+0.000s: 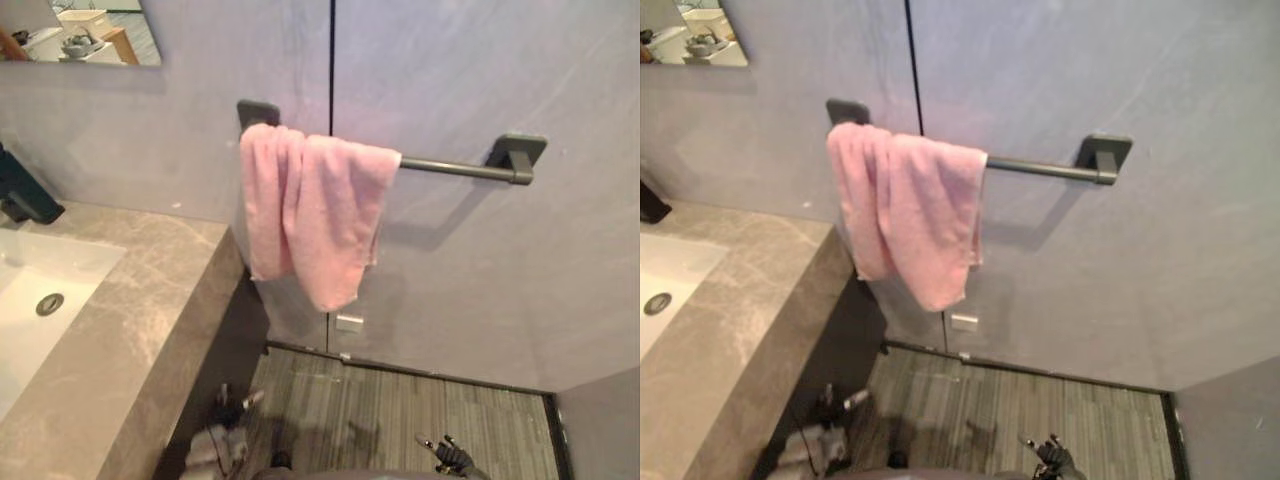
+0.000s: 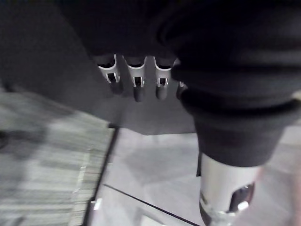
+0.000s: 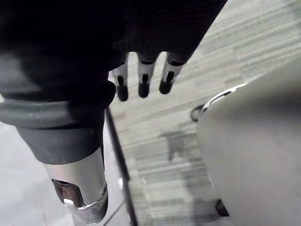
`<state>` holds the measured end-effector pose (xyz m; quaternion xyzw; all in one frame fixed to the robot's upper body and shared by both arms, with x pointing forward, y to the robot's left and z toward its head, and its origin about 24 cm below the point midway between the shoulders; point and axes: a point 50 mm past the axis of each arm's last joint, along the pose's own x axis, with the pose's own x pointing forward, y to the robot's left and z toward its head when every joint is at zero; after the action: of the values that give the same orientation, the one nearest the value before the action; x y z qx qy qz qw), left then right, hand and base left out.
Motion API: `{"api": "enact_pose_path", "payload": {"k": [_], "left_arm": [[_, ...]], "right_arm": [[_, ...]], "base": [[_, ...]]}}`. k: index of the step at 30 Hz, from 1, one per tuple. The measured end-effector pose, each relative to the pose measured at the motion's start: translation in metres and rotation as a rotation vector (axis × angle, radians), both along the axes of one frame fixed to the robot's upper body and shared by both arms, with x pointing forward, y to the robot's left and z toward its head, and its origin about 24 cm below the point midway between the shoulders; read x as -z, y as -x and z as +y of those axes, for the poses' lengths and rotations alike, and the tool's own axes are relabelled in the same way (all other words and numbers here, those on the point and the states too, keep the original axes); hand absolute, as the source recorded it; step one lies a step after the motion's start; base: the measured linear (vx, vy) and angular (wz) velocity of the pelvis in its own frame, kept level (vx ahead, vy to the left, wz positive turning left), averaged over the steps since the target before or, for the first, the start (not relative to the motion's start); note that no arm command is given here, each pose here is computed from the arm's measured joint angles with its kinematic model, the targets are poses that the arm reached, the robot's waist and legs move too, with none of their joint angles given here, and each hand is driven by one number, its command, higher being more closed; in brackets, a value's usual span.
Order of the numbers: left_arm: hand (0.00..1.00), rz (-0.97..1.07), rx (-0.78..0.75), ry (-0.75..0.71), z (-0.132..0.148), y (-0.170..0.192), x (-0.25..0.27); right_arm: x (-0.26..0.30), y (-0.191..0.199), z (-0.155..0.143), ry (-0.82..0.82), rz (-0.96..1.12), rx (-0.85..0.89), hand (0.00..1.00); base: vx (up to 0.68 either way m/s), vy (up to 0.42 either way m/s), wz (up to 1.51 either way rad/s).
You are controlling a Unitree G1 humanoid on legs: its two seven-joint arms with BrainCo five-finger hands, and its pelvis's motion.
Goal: Organize washtable
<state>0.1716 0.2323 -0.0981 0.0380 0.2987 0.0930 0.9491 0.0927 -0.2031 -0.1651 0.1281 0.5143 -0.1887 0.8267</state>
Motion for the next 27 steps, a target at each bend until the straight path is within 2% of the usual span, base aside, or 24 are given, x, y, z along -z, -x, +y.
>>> {"api": "enact_pose_path", "payload": {"k": [3,5,8,12,17,22,27], "left_arm": [[0.0,-0.168,0.107,-0.062,0.017,-0.022,-0.037],[0.0,-0.24,0.154,-0.081,0.019,-0.031,-0.053],[0.0,-0.383,0.218,-0.082,0.008,-0.046,-0.083],[0.0,-0.534,0.26,-0.094,-0.002,-0.056,-0.113],[0.0,-0.661,0.161,-0.235,-0.011,-0.059,-0.135],[0.0,-0.709,0.093,-0.276,-0.015,-0.058,-0.142],[0.0,-0.779,0.011,-0.303,-0.008,-0.054,-0.158]], "right_arm": [[-0.007,-0.014,-0.022,0.04,-0.037,-0.013,0.0],[-0.011,-0.021,-0.032,0.062,-0.056,-0.016,0.0],[-0.013,-0.02,-0.038,0.051,-0.068,0.029,0.0],[-0.008,-0.008,-0.032,0.021,-0.036,0.062,0.0],[-0.004,-0.001,-0.021,-0.006,-0.017,0.074,0.0],[-0.002,-0.001,-0.014,-0.021,-0.015,0.075,0.0],[0.0,0.008,-0.004,-0.037,-0.003,0.053,0.0]], "base": [[-0.11,0.041,-0.36],[-0.08,0.043,-0.23],[-0.06,0.024,-0.15],[0.0,0.0,0.0],[0.01,-0.008,-0.06],[-0.03,0.004,-0.08],[-0.05,0.002,-0.02]]}}
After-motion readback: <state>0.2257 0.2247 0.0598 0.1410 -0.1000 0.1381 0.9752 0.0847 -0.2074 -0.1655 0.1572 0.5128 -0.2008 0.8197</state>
